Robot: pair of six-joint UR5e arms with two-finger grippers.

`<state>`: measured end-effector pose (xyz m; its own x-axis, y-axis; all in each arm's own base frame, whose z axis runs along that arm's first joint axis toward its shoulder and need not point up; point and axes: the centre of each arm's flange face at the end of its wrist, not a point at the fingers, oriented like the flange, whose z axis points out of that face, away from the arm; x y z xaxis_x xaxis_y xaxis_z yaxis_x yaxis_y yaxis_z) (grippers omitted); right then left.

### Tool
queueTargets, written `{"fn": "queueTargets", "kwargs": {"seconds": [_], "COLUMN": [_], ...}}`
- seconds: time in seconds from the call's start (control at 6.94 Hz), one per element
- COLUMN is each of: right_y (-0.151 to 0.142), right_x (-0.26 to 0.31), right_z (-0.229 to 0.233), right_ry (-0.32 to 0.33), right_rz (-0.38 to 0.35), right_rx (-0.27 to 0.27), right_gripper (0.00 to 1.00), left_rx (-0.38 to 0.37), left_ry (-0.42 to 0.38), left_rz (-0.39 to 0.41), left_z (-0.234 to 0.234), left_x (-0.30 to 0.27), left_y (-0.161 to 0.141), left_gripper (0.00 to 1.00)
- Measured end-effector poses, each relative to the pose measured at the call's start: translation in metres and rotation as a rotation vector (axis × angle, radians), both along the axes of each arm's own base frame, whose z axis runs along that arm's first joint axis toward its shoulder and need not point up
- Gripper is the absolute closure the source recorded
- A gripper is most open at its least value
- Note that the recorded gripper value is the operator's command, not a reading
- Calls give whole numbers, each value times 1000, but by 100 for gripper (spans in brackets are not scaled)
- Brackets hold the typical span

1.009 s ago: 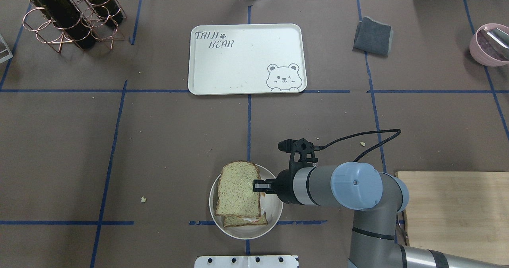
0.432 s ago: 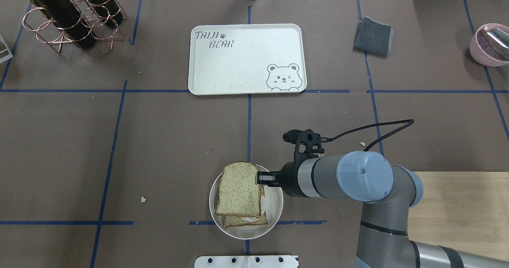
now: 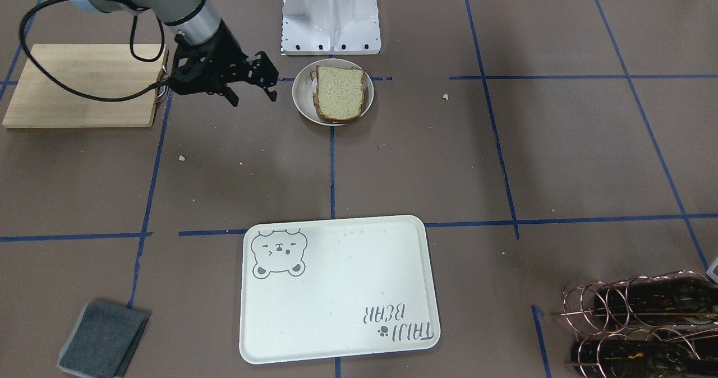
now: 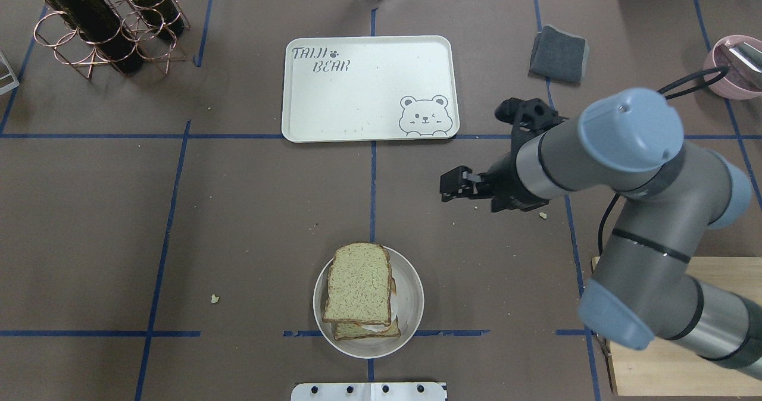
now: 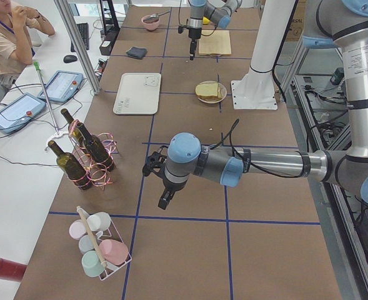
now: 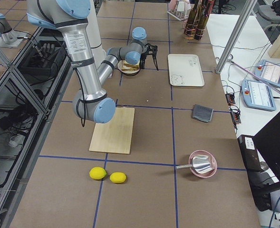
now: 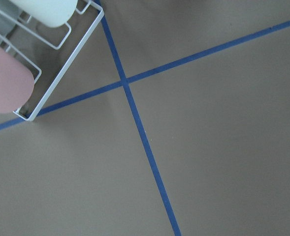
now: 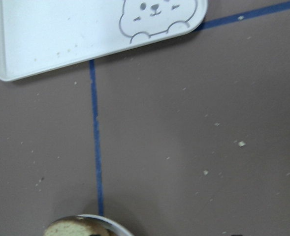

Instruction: Make sandwich and place on tray

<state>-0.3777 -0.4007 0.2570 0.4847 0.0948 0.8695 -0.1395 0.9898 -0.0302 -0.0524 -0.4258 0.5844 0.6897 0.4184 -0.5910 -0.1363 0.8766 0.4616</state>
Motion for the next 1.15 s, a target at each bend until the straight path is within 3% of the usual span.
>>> {"fn": "queueTargets", "kwargs": {"seconds": [0.14,0.43,0.58,0.72,1.01,1.15], "right_y": [-27,-61,-57,-39,19,42], "right_x": [47,171,238,301,386,412], "right_z": [40,151,207,255,326,354], "right_ry": [70,215,272,315,376,395], "right_rz": [-20,-96,-132,-148,-180,-205], "right_rx": [48,162,198,211,229,242], "right_gripper": [0,0,0,0,0,0], "left_rx": [87,331,373,343,294,180], "left_ry": [4,29,84,174,370,466], "left_rz": [-2,16,42,53,163,202], "left_z": [-26,-87,-112,-141,-211,-248], "left_x": [0,9,30,67,195,266], "left_y": [-18,-52,-64,-70,-58,-38], "left_gripper": [0,0,0,0,0,0]}}
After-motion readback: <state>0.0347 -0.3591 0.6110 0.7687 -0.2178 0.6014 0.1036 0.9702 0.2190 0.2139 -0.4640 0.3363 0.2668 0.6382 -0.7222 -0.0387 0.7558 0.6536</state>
